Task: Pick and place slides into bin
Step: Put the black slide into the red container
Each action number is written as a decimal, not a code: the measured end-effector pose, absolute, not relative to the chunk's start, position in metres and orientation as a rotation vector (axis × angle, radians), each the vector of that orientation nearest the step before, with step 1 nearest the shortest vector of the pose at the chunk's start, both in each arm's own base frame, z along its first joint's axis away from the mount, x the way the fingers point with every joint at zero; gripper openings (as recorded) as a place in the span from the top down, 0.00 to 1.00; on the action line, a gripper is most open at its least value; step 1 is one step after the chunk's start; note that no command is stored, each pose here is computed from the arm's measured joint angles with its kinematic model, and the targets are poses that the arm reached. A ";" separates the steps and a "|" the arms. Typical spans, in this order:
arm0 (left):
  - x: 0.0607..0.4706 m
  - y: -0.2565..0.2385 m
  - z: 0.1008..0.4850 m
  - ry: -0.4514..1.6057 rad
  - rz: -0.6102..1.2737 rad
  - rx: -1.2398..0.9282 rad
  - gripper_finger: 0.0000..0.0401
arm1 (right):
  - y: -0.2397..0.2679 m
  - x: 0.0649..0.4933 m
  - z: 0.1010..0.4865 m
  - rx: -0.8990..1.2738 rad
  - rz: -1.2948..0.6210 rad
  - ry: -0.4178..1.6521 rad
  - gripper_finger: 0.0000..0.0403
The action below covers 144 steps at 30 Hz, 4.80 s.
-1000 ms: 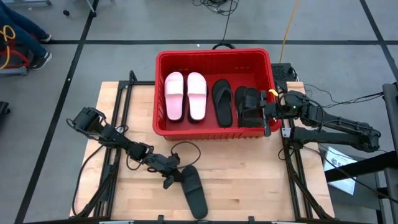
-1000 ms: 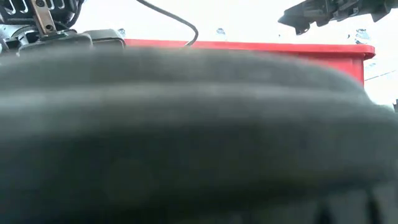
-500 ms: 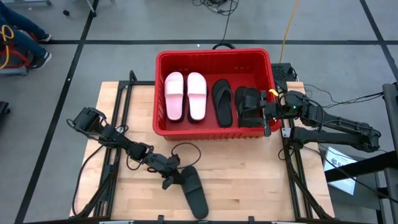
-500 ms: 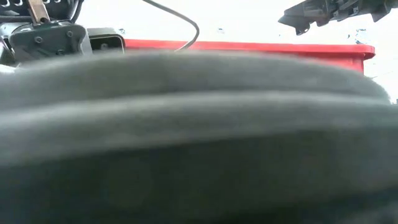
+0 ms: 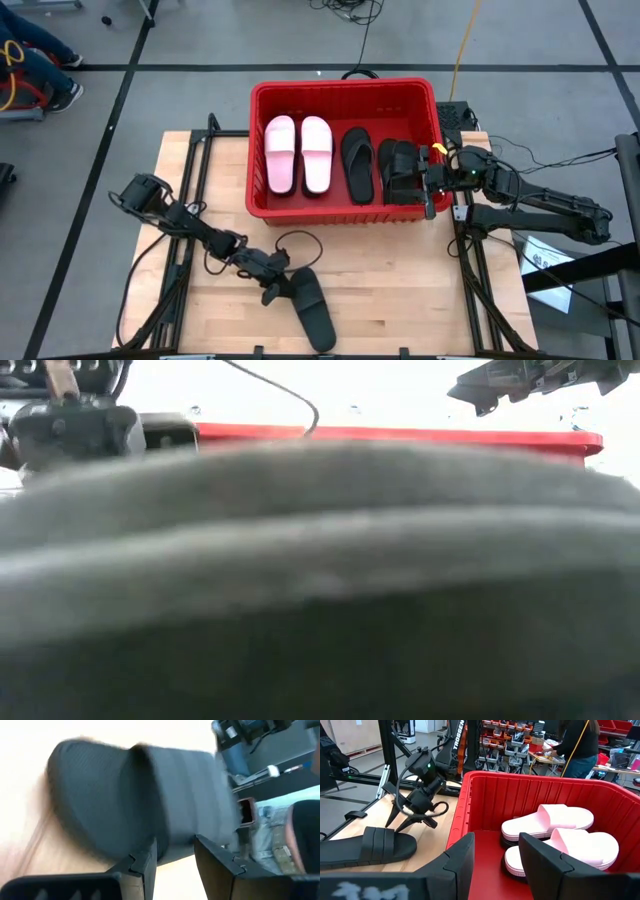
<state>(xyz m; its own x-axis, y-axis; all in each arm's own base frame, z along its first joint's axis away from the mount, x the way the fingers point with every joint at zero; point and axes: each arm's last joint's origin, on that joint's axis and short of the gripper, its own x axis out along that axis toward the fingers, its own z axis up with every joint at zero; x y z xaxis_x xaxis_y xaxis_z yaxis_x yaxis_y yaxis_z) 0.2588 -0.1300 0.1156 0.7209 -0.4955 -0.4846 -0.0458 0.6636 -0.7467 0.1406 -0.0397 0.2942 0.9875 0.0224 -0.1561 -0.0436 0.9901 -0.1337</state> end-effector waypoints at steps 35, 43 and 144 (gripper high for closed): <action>0.290 -0.142 0.098 0.584 -0.367 -0.726 0.98 | -0.040 0.141 0.297 -0.149 0.030 0.123 0.64; 0.290 -0.142 0.107 0.567 -0.381 -0.730 0.99 | -0.040 0.141 0.297 -0.149 0.030 0.123 0.64; 0.423 0.205 0.278 0.624 -0.539 0.181 1.00 | -0.056 0.152 0.301 -0.548 -0.369 0.179 0.64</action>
<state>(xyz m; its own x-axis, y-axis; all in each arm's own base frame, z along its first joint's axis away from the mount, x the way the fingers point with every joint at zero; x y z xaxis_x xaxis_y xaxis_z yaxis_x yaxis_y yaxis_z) 0.4228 0.2053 0.2780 0.6799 -0.4242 -0.5981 0.5303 0.8478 0.0015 0.1520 -0.0563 0.3009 0.9191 -0.3881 -0.0678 0.2940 0.7903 -0.5375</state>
